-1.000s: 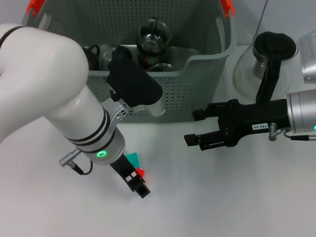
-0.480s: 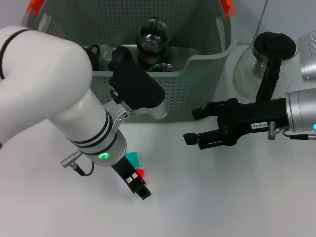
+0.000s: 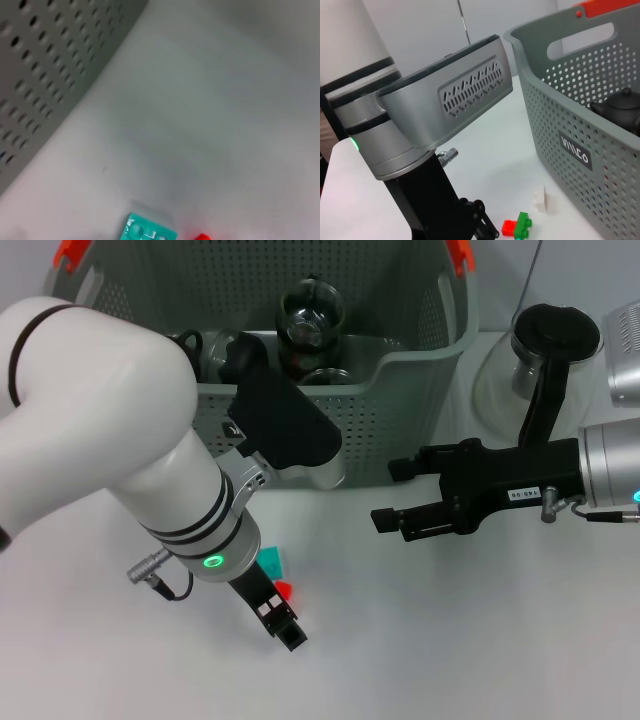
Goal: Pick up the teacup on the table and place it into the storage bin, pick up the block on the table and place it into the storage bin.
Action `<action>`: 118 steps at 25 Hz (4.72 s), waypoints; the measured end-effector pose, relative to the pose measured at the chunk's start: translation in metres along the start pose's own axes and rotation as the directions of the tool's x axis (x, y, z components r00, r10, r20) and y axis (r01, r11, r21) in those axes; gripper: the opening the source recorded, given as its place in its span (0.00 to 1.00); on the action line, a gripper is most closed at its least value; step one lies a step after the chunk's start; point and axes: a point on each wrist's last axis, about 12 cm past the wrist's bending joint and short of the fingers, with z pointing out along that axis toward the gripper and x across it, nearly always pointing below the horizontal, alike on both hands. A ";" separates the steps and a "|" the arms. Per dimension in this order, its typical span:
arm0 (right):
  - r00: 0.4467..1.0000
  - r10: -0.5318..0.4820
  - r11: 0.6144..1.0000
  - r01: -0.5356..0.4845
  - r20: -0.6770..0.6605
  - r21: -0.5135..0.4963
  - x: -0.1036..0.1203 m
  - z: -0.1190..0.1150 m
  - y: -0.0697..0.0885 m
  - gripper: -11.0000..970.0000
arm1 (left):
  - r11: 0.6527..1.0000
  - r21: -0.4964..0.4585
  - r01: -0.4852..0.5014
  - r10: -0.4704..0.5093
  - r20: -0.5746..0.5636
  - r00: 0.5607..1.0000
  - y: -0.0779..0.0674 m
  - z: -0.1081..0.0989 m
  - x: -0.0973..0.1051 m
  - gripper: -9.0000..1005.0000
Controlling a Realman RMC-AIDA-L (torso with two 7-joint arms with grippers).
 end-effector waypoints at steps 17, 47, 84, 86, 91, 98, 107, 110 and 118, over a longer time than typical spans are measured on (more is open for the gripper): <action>1.000 0.001 1.000 -0.001 0.004 0.009 -0.001 0.000 -0.001 0.88 | 0.998 -0.056 -0.007 0.007 -0.001 1.000 0.002 0.001 -0.004 0.68; 1.000 -0.002 1.000 0.002 0.010 0.011 -0.003 -0.001 -0.002 0.88 | 0.998 -0.058 -0.001 0.000 -0.032 0.999 -0.002 -0.026 0.003 0.42; 1.000 0.011 0.999 -0.011 -0.015 -0.036 0.018 -0.013 0.007 0.88 | 0.989 0.139 0.057 -0.149 0.852 0.502 0.123 -0.152 0.013 0.69; 1.000 0.007 0.999 -0.008 -0.020 -0.044 0.018 -0.011 0.008 0.88 | 0.986 0.155 -0.067 -0.106 0.875 0.472 0.102 -0.150 0.029 0.77; 1.000 -0.001 0.998 -0.001 -0.029 -0.068 0.017 -0.003 0.012 0.88 | 0.911 0.196 -0.362 -0.041 0.918 0.395 0.055 -0.122 0.077 0.88; 0.999 -0.011 0.995 0.007 -0.037 -0.103 0.013 0.015 0.018 0.88 | 0.893 0.212 -0.396 -0.051 0.924 0.379 0.042 -0.080 0.130 0.93; 0.998 0.022 0.991 -0.029 -0.051 -0.131 0.012 0.030 0.021 0.88 | 0.924 0.182 -0.336 0.009 0.868 0.496 0.042 -0.063 0.169 0.93; 0.998 0.031 0.991 -0.038 -0.052 -0.130 0.013 0.034 0.021 0.88 | 0.933 0.171 -0.317 0.029 0.842 0.539 0.044 -0.058 0.178 0.93; 0.997 0.043 0.992 -0.050 -0.059 -0.119 0.011 0.044 0.019 0.88 | 0.937 0.151 -0.314 0.062 0.815 0.576 0.044 -0.052 0.189 0.93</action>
